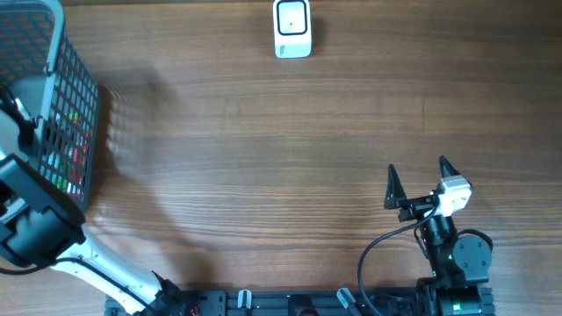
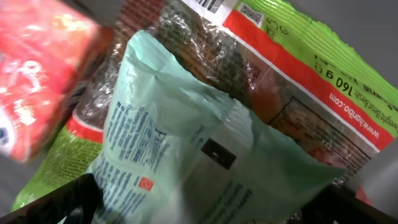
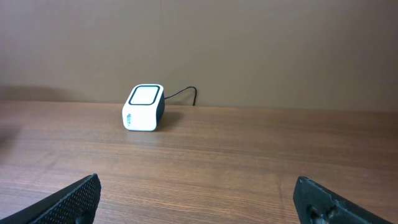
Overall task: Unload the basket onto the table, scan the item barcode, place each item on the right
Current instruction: 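Reach the left gripper into the basket and grasp the green snack bags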
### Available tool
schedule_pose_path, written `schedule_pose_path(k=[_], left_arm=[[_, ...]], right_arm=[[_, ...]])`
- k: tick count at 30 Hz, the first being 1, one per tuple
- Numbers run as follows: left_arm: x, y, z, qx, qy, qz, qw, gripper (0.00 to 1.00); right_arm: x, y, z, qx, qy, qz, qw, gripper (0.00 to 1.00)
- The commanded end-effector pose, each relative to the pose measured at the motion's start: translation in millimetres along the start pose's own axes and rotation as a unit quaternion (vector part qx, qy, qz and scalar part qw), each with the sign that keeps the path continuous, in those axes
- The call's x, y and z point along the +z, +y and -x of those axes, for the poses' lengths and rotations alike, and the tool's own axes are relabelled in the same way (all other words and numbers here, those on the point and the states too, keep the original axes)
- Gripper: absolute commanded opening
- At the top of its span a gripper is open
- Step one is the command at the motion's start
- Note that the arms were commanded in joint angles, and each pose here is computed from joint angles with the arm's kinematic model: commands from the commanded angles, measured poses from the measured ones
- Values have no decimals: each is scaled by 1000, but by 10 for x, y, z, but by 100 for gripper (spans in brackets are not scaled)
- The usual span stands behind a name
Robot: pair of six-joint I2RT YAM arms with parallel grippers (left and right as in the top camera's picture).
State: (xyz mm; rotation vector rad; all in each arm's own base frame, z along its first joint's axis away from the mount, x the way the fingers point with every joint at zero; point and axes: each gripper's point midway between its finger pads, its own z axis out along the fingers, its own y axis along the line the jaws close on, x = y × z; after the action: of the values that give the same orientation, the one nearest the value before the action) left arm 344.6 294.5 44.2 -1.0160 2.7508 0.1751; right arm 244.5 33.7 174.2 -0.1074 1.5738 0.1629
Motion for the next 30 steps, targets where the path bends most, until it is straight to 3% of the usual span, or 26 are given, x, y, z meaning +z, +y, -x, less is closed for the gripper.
schedule_pose_path(k=[1, 12, 15, 16, 19, 22, 25, 30], left_arm=[[220, -62, -177, 19, 39, -48, 998, 100], [535, -88, -464, -1, 52, -60, 997, 100], [511, -204, -449, -3, 49, -93, 994, 95], [424, -212, -363, -11, 40, -97, 994, 100], [-61, -277, -25, -21, -7, -122, 992, 100], [-268, -358, 30, -18, -25, -146, 989, 100], [-181, -70, -18, -21, -17, -62, 998, 100], [-170, 140, 16, 19, -25, 0, 1000, 100]], right_arm=[[-4, -25, 25, -5, -6, -6, 1000, 100], [-4, -25, 25, -5, -6, -6, 1000, 100], [-4, -25, 25, -5, -6, -6, 1000, 100], [-4, -25, 25, -5, -6, -6, 1000, 100], [-4, -25, 25, -5, -6, -6, 1000, 100], [-4, -25, 25, -5, -6, -6, 1000, 100], [-4, -25, 25, -5, -6, -6, 1000, 100], [-4, -25, 25, -5, -6, -6, 1000, 100]])
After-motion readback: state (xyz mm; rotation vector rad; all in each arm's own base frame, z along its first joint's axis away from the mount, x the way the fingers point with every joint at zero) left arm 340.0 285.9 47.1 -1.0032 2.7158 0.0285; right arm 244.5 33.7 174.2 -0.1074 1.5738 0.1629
